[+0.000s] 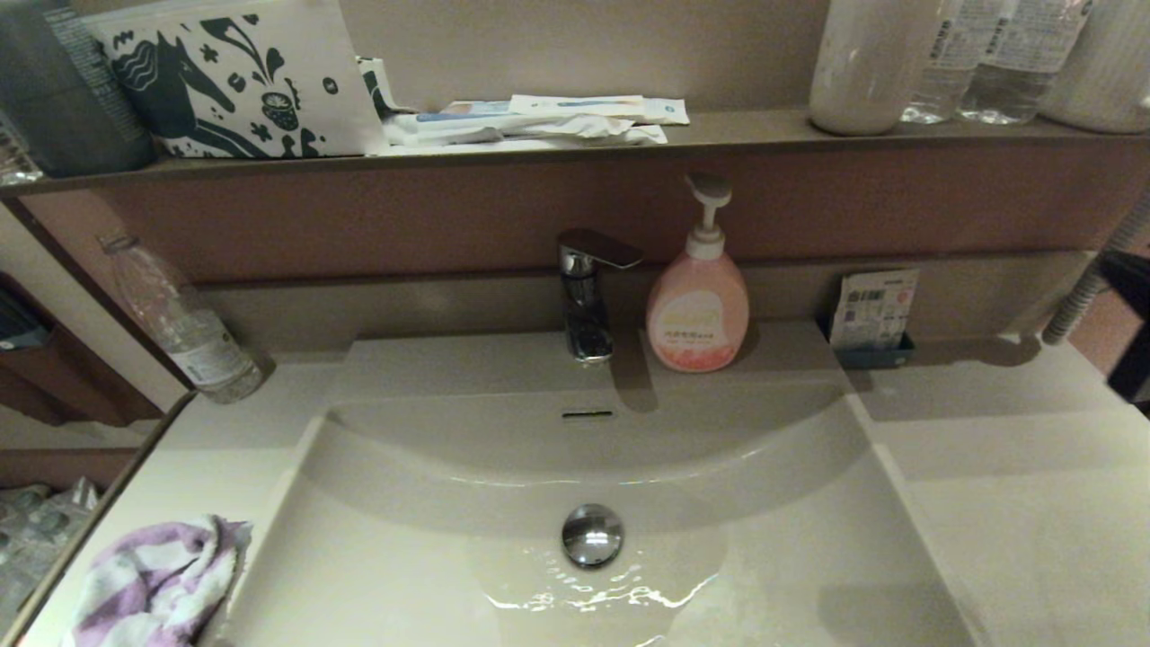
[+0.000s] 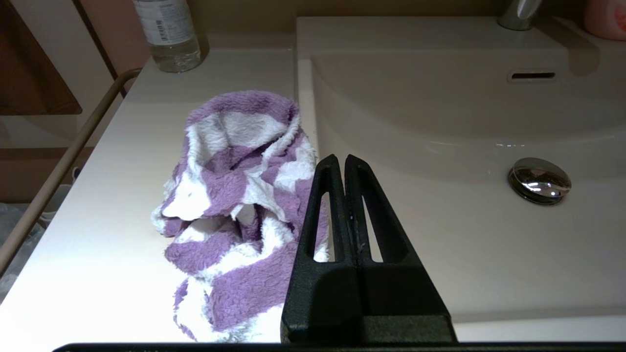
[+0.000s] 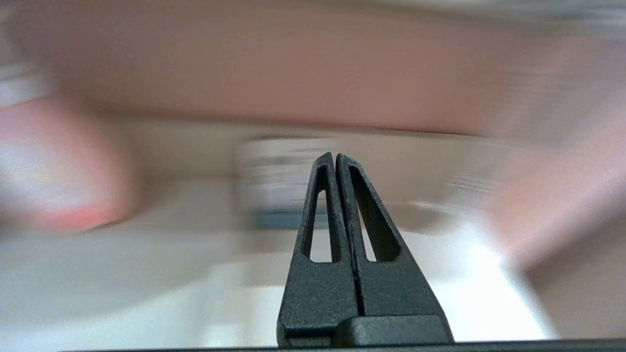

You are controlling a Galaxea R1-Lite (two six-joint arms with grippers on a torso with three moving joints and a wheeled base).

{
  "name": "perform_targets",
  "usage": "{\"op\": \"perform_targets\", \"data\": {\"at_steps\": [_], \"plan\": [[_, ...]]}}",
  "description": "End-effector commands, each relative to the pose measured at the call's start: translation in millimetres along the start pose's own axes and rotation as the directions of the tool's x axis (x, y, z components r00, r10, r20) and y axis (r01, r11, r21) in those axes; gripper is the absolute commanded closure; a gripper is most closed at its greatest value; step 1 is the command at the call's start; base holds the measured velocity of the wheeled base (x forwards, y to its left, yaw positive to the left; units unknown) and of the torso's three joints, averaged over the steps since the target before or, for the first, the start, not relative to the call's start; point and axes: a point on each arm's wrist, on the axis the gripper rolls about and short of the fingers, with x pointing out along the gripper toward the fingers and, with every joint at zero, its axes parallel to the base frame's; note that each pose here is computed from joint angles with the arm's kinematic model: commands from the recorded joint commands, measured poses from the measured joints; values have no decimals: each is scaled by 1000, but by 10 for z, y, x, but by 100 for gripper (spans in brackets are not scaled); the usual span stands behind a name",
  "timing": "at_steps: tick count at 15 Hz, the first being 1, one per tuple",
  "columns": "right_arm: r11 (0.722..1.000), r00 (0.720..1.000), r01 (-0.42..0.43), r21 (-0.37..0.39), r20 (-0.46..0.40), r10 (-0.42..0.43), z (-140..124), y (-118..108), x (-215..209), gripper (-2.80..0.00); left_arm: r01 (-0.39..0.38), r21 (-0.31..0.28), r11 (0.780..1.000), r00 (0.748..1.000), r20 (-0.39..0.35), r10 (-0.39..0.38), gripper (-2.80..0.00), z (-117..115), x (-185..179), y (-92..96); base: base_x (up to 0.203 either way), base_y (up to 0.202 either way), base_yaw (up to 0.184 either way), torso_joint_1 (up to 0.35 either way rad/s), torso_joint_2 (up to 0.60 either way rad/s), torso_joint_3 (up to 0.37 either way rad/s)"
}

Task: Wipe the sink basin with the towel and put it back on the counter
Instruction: Pick up the cloth

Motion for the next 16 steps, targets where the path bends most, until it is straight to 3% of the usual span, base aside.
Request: {"op": "perform_targets", "data": {"at_steps": [1,3,6,9,12,16], "plan": [[988,982,147,48,111,-151,153,-367,-389,0,0,-1,1000,1000,-1,0,0,1,1,0,0,0,0,0,0,0],[965,956,253,63,139,-259,142,-532,-684,0,0,-1,1000,1000,-1,0,0,1,1,0,0,0,0,0,0,0],[909,894,413,61,163,-417,88,-712,-1210,0,0,-1,1000,1000,-1,0,0,1,1,0,0,0,0,0,0,0],[881,865,471,49,173,-472,-59,-748,-1676,0,0,-1,1000,1000,-1,0,0,1,1,0,0,0,0,0,0,0],[893,890,449,24,74,-449,-429,-691,-1870,0,0,-1,1000,1000,-1,0,0,1,1,0,0,0,0,0,0,0],[945,950,309,105,14,-312,-935,-582,-1909,0,0,-1,1000,1000,-1,0,0,1,1,0,0,0,0,0,0,0]]}}
